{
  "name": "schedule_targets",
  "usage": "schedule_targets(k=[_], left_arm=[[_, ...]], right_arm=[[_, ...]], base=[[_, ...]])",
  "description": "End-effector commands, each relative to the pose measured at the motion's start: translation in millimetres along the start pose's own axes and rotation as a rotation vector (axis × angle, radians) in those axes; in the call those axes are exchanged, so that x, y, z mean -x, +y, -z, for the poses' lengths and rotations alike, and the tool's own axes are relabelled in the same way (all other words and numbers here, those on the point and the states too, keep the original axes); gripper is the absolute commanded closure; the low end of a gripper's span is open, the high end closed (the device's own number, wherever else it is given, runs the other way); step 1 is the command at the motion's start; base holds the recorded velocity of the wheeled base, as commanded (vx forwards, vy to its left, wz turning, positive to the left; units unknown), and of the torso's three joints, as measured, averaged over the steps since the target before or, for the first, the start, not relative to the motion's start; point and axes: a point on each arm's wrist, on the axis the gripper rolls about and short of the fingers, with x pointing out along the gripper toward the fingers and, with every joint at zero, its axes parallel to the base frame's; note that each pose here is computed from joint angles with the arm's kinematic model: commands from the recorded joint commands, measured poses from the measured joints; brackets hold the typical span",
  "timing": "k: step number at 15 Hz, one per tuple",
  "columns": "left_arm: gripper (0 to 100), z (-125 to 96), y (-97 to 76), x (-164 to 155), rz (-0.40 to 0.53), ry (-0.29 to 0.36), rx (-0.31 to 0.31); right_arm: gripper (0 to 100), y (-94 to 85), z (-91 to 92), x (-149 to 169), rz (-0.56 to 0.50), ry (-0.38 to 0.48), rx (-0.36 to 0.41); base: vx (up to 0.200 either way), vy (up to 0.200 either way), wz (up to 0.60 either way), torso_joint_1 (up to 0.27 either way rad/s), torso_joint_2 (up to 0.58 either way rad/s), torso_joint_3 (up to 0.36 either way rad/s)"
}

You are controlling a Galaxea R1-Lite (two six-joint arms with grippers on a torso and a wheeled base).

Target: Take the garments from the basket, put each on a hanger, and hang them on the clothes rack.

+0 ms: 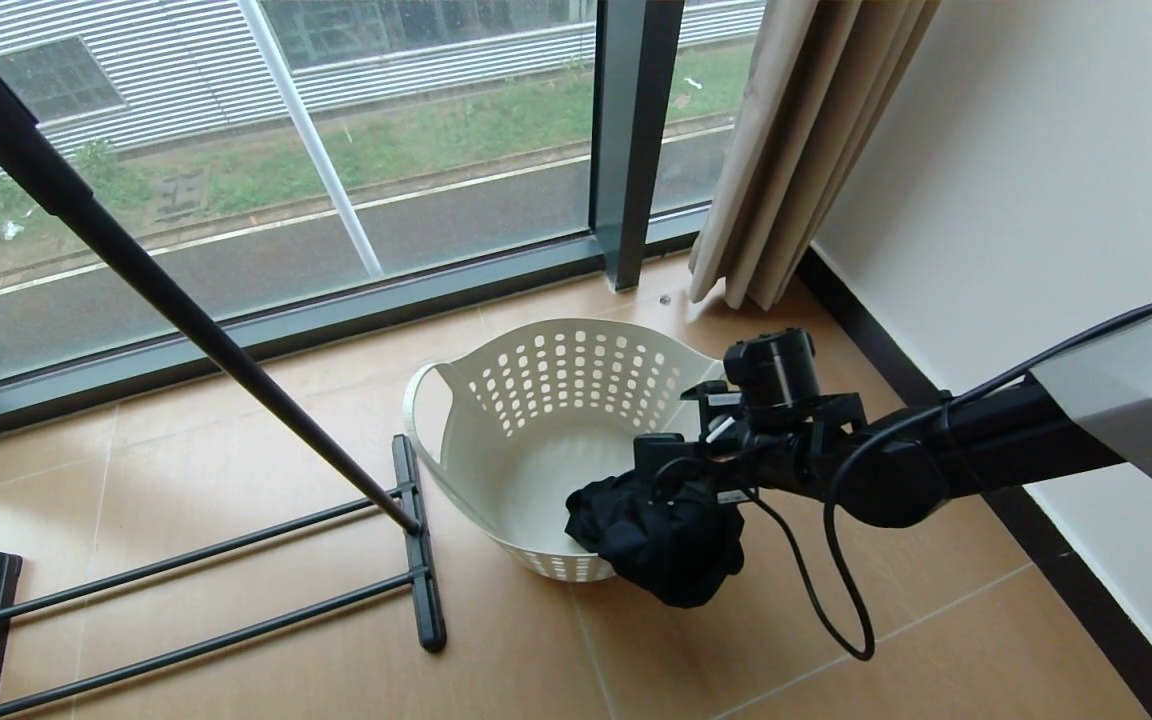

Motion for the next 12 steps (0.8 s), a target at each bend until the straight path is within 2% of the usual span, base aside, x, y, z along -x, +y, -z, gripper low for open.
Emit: schedule_targets(k=[1, 12], left_arm=[[0, 0.0, 0.0, 0.0, -0.001, 0.000, 0.000], [0, 0.0, 0.0, 0.0, 0.001, 0.000, 0.000]], right_arm=[[0, 2.0, -2.2, -12.2, -0.006, 0.003, 0.002], [0, 4.6, -1.6, -36.5, -0.005, 0.028, -0.004]], base=[[0.000, 0.000, 0.00, 0.000, 0.00, 0.000], [0.000, 0.000, 0.00, 0.000, 0.00, 0.000]])
